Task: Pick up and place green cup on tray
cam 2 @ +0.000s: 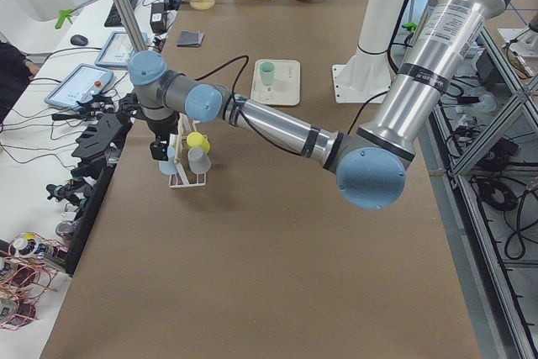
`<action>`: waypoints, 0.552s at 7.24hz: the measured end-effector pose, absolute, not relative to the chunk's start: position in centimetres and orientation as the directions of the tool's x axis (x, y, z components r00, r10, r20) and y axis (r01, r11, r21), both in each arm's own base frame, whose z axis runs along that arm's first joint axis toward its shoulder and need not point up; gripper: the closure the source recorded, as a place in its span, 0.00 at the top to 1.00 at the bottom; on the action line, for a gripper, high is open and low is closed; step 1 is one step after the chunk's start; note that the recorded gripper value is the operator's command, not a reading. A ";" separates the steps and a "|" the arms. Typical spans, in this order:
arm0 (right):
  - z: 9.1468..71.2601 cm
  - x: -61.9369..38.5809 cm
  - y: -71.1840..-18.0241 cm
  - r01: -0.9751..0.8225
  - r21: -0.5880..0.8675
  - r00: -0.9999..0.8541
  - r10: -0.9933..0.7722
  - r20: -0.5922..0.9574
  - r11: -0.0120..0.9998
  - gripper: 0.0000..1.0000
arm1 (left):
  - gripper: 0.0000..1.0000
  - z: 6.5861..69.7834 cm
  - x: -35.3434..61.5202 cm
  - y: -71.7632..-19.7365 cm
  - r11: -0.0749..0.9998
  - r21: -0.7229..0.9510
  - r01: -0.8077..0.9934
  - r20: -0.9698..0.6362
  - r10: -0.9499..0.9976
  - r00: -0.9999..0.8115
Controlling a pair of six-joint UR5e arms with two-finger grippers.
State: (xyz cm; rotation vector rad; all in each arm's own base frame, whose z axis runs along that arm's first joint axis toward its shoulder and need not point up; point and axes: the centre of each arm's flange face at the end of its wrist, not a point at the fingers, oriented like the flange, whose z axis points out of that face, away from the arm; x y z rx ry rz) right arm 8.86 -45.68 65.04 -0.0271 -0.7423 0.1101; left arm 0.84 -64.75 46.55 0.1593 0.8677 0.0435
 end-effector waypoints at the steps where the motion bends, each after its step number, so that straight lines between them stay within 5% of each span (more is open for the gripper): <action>1: 64.9 8.6 -45.8 -0.096 -0.068 0.730 0.117 0.673 0.993 1.00 | 0.98 50.0 -0.9 -61.8 0.994 0.109 0.027 -0.760 0.066 0.647; 4: 64.6 8.3 -46.1 -0.093 -0.066 0.732 0.114 0.672 0.993 1.00 | 0.98 60.3 -3.1 -49.7 0.999 -0.034 -0.035 -0.749 -0.003 0.663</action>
